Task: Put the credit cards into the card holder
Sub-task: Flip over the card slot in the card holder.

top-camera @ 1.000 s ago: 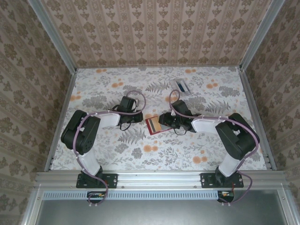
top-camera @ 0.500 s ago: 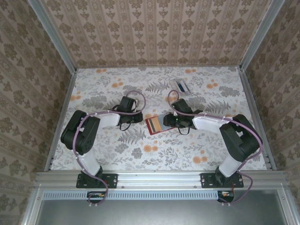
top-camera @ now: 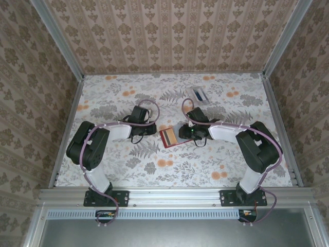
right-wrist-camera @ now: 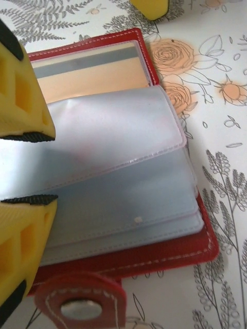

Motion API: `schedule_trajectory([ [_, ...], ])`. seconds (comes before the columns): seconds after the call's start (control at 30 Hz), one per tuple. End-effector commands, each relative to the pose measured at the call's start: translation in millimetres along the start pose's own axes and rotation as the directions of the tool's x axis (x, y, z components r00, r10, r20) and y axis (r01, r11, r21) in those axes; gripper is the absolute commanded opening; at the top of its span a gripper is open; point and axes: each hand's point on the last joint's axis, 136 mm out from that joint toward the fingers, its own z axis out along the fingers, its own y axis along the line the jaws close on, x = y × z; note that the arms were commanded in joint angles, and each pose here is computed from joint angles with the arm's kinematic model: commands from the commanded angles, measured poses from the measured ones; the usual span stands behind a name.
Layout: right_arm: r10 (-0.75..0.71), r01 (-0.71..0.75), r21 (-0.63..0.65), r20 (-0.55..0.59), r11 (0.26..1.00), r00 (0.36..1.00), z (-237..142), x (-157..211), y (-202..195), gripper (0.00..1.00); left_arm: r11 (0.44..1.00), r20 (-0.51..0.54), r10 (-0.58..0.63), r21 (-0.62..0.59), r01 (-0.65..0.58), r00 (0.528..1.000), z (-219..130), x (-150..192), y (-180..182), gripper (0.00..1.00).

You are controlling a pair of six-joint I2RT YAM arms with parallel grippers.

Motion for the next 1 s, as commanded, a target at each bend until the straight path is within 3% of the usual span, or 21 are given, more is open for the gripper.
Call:
schedule_trajectory([
  [0.0,0.006,-0.007,-0.07,-0.019,0.998,1.0,-5.4,-0.4,15.7,0.33,1.0,0.013,0.01,0.003,-0.01,1.0,-8.3,-1.5,0.1,0.07],
  [0.7,0.033,-0.025,-0.41,0.01,0.912,0.999,-19.9,-8.0,78.9,0.35,1.0,0.021,-0.011,0.018,0.01,1.0,-12.1,-4.2,0.2,0.08],
  [0.87,-0.004,-0.009,-0.458,-0.027,0.889,1.0,-5.2,3.1,98.3,0.36,1.0,0.042,-0.03,0.006,0.03,0.999,-19.9,-8.5,9.0,0.2],
  [0.97,0.005,-0.036,-0.482,-0.065,0.875,0.998,7.9,7.6,105.7,0.35,0.998,0.106,-0.061,-0.028,0.065,0.993,-33.8,-15.7,26.7,0.35],
])
